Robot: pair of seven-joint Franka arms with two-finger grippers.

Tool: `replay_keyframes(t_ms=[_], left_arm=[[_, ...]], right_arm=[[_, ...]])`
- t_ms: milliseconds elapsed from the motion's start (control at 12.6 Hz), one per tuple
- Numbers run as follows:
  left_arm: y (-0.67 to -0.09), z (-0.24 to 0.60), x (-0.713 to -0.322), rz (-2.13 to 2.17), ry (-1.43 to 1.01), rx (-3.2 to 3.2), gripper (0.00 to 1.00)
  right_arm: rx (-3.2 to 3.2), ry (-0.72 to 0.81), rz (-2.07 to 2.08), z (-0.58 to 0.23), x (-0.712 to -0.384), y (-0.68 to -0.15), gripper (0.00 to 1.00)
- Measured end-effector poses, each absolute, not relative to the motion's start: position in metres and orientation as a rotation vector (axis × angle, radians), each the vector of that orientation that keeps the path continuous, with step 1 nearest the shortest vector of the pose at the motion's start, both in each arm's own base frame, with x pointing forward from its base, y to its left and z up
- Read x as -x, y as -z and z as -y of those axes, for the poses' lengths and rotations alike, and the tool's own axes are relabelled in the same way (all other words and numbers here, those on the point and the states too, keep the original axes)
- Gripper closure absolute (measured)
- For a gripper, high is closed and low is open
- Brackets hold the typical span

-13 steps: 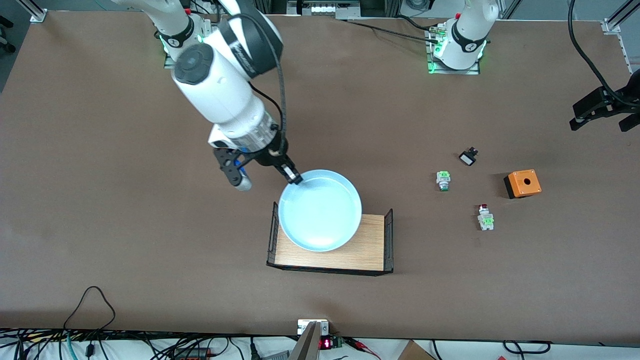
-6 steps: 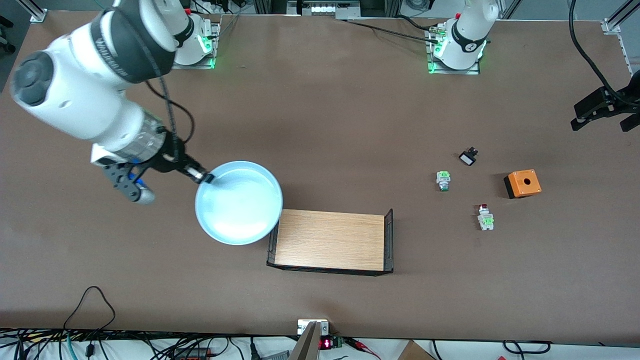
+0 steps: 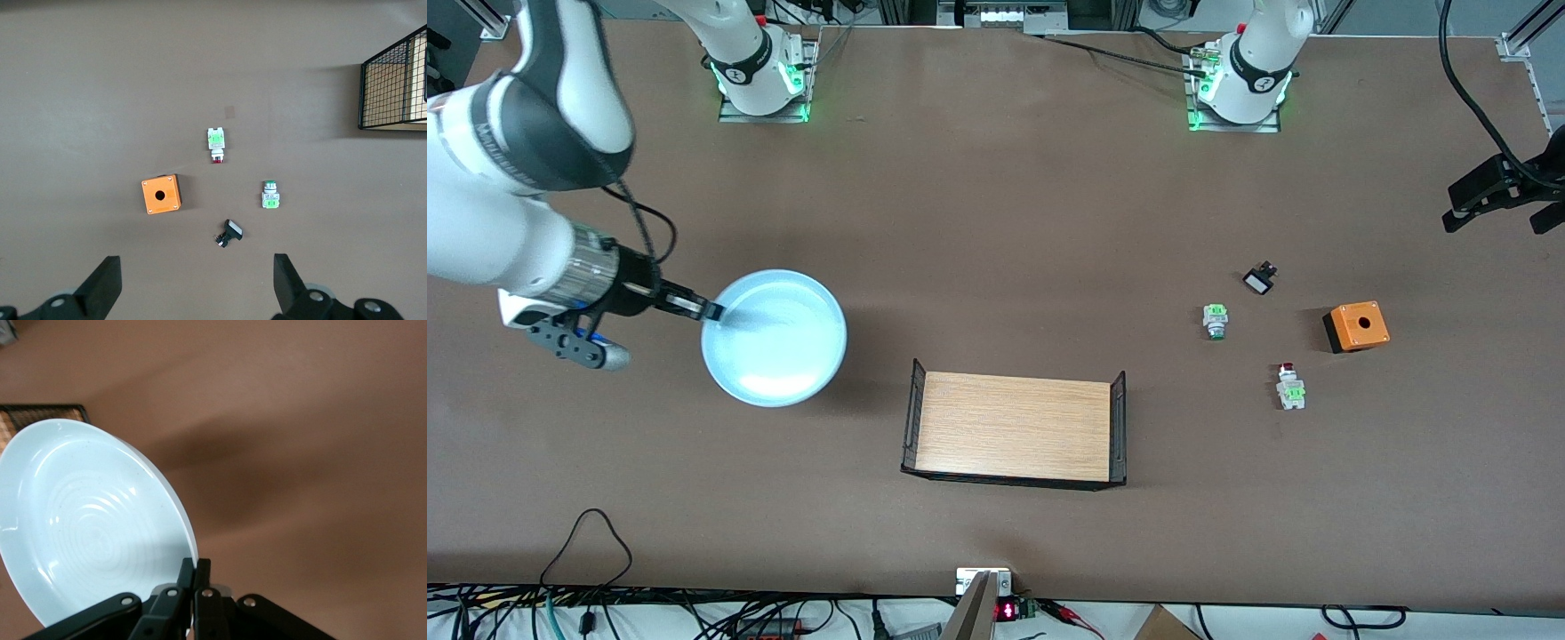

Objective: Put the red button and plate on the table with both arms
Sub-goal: 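Lift the plate off the tray with the right gripper and carry it aside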

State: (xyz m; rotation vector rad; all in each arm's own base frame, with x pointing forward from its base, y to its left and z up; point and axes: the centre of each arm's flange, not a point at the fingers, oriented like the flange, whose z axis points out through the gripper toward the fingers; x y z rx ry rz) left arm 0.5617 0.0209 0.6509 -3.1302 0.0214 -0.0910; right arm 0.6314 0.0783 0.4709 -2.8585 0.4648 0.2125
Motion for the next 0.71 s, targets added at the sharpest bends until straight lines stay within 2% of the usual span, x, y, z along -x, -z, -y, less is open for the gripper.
replay_keyframes(t_ms=[317,713], left_arm=[[-0.651,-0.021,-0.562,-0.022,0.091,3.13,0.0],[-0.651,-0.02,-0.562,-0.023,0.09,3.13,0.0]], right_arm=[[2.957,-0.312,-0.181,-0.007,-0.611,-0.425,0.97],[2.997,-0.434,0.057,0.032,-0.584,-0.368,0.97]])
